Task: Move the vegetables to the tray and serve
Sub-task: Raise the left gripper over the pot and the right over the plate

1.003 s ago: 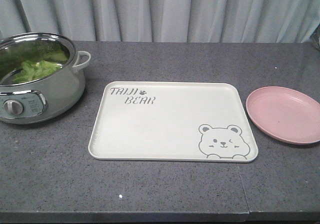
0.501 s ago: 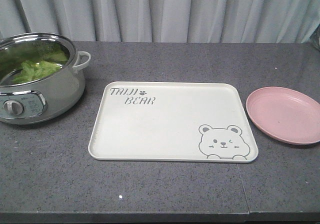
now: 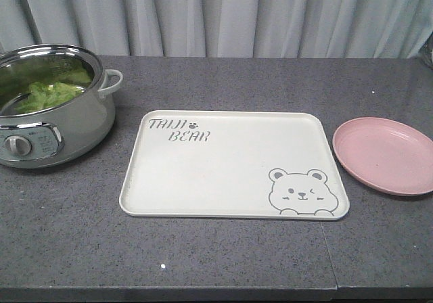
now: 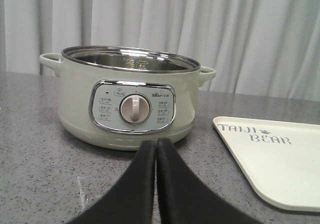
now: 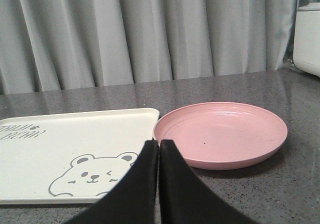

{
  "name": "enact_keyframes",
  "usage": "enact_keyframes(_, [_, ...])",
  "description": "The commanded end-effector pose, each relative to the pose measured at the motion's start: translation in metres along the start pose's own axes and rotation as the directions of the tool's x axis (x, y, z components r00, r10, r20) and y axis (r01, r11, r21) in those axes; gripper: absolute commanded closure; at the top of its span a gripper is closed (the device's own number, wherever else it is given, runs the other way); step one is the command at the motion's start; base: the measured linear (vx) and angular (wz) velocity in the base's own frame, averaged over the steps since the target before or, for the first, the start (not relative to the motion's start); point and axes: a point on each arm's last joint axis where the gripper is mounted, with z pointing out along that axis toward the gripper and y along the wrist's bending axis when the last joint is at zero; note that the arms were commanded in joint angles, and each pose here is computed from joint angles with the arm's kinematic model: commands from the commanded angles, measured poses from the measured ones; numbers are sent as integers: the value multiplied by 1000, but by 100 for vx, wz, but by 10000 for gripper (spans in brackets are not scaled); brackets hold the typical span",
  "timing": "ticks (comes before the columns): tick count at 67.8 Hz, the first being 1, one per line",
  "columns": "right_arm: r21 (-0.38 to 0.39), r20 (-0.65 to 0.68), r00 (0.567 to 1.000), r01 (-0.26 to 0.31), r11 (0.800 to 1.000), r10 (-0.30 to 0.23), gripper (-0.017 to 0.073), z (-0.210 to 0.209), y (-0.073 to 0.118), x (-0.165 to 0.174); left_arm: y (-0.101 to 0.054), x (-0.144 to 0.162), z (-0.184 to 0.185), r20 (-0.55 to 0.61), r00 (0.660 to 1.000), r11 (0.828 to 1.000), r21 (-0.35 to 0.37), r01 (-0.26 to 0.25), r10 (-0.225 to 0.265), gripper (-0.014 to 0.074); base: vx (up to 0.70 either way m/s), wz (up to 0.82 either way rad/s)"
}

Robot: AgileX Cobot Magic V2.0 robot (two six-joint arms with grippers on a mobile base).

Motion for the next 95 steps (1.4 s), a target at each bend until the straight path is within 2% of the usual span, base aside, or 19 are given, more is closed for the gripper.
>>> enact_keyframes(1, [-22,60,998,12,1000,-11,562,0,2,-2,-1,1,0,51,999,1000,20,6,-7,599,0,0])
enact_keyframes(32, [-22,60,998,12,1000,-11,562,0,2,-2,-1,1,0,52,999,1000,21,6,-7,599,0,0])
enact_keyframes(40, [-32,86,996,14,999,-11,562,0,3,-4,-3,-4,0,104,995,999,38,5,-9,599,0,0])
enact_keyframes(48, [-66,149,988,-31,997,41,562,-1,5,-10,-4,-10,-1,161,987,998,58,8,-17,599,0,0])
enact_keyframes(53, [-92,189,979,-59,994,76,562,-2,7,-14,-5,-12,-1,190,981,997,73,37,-50,599,0,0])
enact_keyframes(64, [-127,240,964,-84,988,113,562,-3,9,-20,-7,-17,-2,230,965,989,107,102,-125,599,0,0])
enact_keyframes(66, [-132,238,962,-105,986,135,562,-3,9,-20,-7,-18,-3,240,960,986,117,116,-142,599,0,0])
enact_keyframes(72, [-139,207,954,-190,972,216,562,-3,8,-18,-8,-22,-4,281,948,984,137,112,-147,599,0,0])
enact_keyframes(77, [-136,186,950,-228,964,251,562,-2,8,-16,-9,-23,-5,296,943,983,145,111,-150,599,0,0])
enact_keyframes(82, [-144,197,946,-232,962,257,562,-3,8,-18,-10,-27,-6,327,930,979,165,119,-168,599,0,0])
enact_keyframes(88, [-163,235,937,-224,961,259,562,-5,10,-30,-12,-35,-9,390,894,966,218,142,-220,598,0,0])
enact_keyframes(95, [-157,255,935,-212,965,246,560,-6,12,-54,-15,-43,-14,467,850,955,267,127,-243,596,0,0])
